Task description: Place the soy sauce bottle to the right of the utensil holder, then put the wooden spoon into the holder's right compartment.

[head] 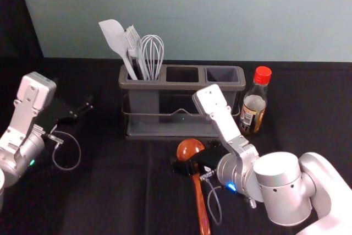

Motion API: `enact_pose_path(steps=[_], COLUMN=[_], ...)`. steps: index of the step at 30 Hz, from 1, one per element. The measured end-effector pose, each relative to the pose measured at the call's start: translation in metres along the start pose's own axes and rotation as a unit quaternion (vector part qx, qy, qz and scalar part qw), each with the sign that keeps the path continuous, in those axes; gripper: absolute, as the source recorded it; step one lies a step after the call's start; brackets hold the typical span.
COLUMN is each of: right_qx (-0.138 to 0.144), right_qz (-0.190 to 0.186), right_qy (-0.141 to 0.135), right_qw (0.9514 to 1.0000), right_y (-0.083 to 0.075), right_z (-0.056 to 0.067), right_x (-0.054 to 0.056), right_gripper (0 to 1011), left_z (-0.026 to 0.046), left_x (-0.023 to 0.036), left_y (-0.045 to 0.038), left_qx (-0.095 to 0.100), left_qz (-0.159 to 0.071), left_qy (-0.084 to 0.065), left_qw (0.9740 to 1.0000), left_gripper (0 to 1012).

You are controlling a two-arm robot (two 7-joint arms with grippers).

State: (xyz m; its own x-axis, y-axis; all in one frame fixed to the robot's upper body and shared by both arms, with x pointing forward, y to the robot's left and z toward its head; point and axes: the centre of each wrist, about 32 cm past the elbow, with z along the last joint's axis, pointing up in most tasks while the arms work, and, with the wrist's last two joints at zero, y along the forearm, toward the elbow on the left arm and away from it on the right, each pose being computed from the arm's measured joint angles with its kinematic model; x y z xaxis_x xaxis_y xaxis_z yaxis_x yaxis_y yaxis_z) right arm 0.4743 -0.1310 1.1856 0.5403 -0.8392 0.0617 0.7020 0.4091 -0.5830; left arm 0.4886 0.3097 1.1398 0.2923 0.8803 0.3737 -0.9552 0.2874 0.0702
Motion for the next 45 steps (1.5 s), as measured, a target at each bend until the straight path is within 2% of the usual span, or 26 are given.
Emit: enact_pose_path(steps=[5, 11, 13, 23, 34, 41, 45], right_qx=[0.001, 0.002, 0.002, 0.001, 0.009, 0.011, 0.006], right_qz=[0.001, -0.002, -0.002, 0.001, 0.011, 0.021, 0.031], right_qy=[0.003, 0.008, 0.008, 0.014, 0.006, -0.003, -0.009], right_qw=[1.0000, 1.0000, 1.0000, 0.9999, 0.9999, 0.9997, 0.9995], right_y=[0.001, 0.001, 0.001, 0.000, -0.014, -0.027, -0.039], right_z=[-0.001, -0.002, -0.002, -0.005, -0.005, -0.007, -0.013], right_x=[0.000, 0.001, 0.001, 0.004, 0.005, 0.006, 0.009], right_gripper=[997, 863, 848, 842, 842, 842, 843], left_z=[0.0000, 0.0000, 0.0000, 0.0000, 0.0000, 0.0000, 0.0000], left_x=[0.0000, 0.0000, 0.0000, 0.0000, 0.0000, 0.0000, 0.0000], left_y=[0.0000, 0.0000, 0.0000, 0.0000, 0.0000, 0.0000, 0.0000], left_qx=[0.000, 0.000, 0.000, 0.000, 0.000, 0.000, 0.000], left_qz=[0.000, 0.000, 0.000, 0.000, 0.000, 0.000, 0.000], left_qy=[0.000, 0.000, 0.000, 0.000, 0.000, 0.000, 0.000], left_qw=[1.0000, 1.0000, 1.0000, 1.0000, 1.0000, 1.0000, 1.0000], left_gripper=[1005, 1005, 1005, 1005, 1005, 1005, 1005])
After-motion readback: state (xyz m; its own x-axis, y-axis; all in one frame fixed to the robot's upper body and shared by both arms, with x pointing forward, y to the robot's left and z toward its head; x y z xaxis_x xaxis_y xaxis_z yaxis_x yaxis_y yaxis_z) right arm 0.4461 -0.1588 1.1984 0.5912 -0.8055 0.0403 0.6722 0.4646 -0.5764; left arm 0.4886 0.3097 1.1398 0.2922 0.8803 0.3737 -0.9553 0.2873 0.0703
